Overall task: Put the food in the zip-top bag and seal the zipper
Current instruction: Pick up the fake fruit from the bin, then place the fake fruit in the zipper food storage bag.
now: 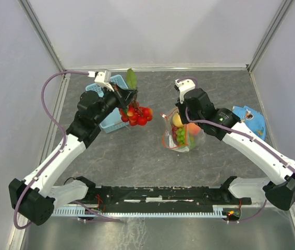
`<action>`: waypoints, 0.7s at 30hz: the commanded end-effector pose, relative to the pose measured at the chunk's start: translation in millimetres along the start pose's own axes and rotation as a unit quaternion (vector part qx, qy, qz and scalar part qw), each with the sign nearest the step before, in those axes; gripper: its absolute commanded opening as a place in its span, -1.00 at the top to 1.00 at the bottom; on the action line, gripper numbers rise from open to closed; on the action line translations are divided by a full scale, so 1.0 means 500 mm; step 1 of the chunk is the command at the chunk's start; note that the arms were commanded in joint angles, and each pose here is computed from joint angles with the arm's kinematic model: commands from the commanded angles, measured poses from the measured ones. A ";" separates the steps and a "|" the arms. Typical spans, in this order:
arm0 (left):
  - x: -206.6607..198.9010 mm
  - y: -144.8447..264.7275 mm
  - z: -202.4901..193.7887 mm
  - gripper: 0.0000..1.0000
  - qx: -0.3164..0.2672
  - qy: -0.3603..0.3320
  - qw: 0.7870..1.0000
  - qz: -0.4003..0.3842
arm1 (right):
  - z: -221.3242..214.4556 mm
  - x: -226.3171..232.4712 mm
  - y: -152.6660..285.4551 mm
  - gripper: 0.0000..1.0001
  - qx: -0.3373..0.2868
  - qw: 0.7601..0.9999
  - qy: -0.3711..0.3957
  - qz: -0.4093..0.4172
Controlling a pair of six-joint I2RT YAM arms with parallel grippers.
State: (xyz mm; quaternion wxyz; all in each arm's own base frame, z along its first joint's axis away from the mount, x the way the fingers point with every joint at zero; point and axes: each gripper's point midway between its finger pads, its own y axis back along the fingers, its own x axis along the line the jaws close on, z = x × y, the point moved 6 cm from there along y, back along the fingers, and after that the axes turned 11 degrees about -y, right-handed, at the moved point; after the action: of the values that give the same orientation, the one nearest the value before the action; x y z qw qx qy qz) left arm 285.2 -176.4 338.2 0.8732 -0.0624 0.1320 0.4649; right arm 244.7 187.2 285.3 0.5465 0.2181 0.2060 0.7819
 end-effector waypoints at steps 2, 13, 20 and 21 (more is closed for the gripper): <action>-0.098 0.032 0.075 0.95 -0.102 -0.057 0.989 -0.093 | 0.060 0.016 0.034 0.92 -0.034 0.999 -0.017 0.025; -0.211 0.094 0.083 0.95 -0.173 -0.062 0.956 -0.229 | 0.056 0.032 0.034 0.92 -0.025 0.998 -0.040 0.051; -0.271 0.111 0.059 0.94 -0.201 -0.068 0.932 -0.293 | 0.052 0.042 0.025 0.93 -0.019 0.996 -0.055 0.061; -0.277 0.111 0.054 0.95 -0.205 -0.068 0.930 -0.298 | 0.052 0.044 0.024 0.93 -0.019 0.996 -0.058 0.063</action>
State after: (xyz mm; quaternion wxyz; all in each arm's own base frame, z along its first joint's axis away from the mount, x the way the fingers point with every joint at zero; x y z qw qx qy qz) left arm 184.5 -248.2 377.4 0.9552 -0.1789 0.0234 0.2348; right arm 236.6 196.1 292.1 0.5175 0.2612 0.2024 0.7893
